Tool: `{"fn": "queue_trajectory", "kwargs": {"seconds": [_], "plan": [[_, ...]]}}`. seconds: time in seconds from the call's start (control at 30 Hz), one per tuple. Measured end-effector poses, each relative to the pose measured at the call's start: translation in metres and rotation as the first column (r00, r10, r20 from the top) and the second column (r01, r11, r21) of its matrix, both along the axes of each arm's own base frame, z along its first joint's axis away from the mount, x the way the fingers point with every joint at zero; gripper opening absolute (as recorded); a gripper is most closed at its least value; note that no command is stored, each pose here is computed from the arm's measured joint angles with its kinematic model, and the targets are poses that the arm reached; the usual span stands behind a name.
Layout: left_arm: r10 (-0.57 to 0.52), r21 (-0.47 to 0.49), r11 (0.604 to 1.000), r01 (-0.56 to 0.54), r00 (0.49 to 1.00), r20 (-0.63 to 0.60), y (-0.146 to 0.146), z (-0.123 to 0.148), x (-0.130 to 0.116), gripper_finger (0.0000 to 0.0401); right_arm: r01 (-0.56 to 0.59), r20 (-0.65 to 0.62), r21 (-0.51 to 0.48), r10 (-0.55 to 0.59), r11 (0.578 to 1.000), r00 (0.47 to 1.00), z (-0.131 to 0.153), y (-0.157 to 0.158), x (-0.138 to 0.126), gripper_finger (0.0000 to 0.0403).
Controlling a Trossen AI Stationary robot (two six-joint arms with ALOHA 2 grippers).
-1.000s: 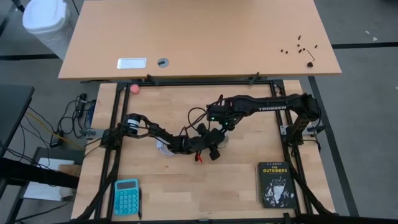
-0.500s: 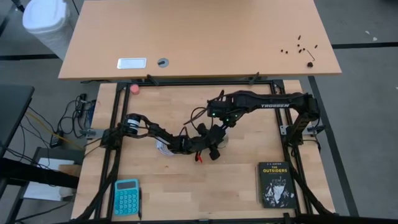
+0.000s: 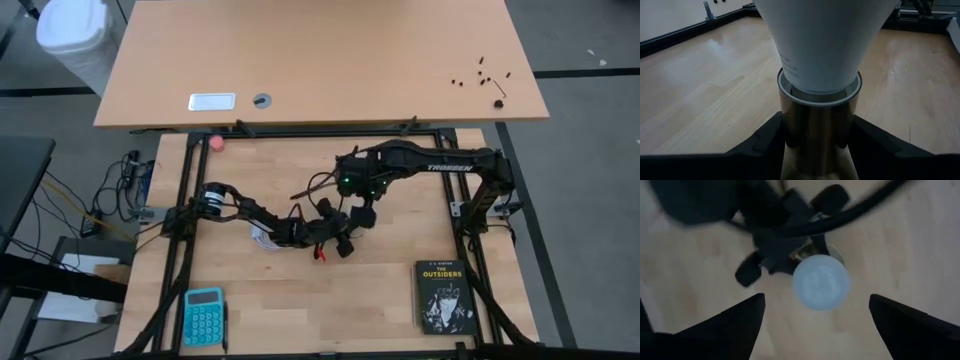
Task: Screw lightbulb
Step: Insert the white lightbulb into the silver lamp
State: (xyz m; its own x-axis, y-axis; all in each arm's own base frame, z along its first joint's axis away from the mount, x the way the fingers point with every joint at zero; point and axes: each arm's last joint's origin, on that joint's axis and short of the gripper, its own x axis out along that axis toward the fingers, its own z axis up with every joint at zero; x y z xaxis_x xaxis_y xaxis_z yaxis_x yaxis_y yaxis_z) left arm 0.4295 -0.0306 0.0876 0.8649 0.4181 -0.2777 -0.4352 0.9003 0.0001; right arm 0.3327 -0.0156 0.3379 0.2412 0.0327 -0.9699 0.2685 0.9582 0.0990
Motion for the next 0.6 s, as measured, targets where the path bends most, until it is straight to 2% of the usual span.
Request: {"fn": "queue_trajectory", "kwargs": {"seconds": [0.1, 0.2, 0.27, 0.33, 0.47, 0.53, 0.6], "plan": [[0.0, 0.0, 1.0, 0.0, 1.0, -0.001, 0.0, 0.0, 0.0, 0.0184, -0.186, -0.023, -0.038, 0.185, 0.982, 0.982, -0.001, 0.005, -0.002, 0.0368], [0.0, 0.0, 1.0, 0.0, 1.0, -0.001, 0.0, 0.0, 0.0, 0.0184, -0.389, -0.077, -0.062, 0.384, 0.919, 0.92, -0.002, 0.01, -0.007, 0.0368], [0.0, 0.0, 1.0, 0.0, 1.0, 0.0, 0.0, 0.0, 0.0, 0.0184, -0.509, -0.1, -0.093, 0.5, 0.856, 0.86, -0.002, 0.013, -0.008, 0.0368], [0.0, 0.0, 1.0, 0.0, 1.0, -0.001, 0.0, 0.0, 0.0, 0.0184, -0.62, -0.128, -0.124, 0.607, 0.775, 0.784, -0.002, 0.018, -0.009, 0.0368], [0.0, 0.0, 1.0, 0.0, 1.0, 0.0, 0.0, 0.0, 0.0, 0.0184, -0.77, -0.217, -0.211, 0.739, 0.602, 0.637, -0.004, 0.027, -0.006, 0.0368], [0.0, 0.0, 1.0, 0.0, 1.0, 0.0, 0.0, 0.0, 0.0, 0.0184, -0.812, -0.255, -0.227, 0.772, 0.538, 0.583, -0.006, 0.031, -0.004, 0.0368], [0.0, 0.0, 1.0, 0.0, 1.0, 0.001, 0.0, 0.0, 0.0, 0.0184, -0.836, -0.27, -0.225, 0.793, 0.5, 0.547, -0.01, 0.032, -0.001, 0.0368]]}}
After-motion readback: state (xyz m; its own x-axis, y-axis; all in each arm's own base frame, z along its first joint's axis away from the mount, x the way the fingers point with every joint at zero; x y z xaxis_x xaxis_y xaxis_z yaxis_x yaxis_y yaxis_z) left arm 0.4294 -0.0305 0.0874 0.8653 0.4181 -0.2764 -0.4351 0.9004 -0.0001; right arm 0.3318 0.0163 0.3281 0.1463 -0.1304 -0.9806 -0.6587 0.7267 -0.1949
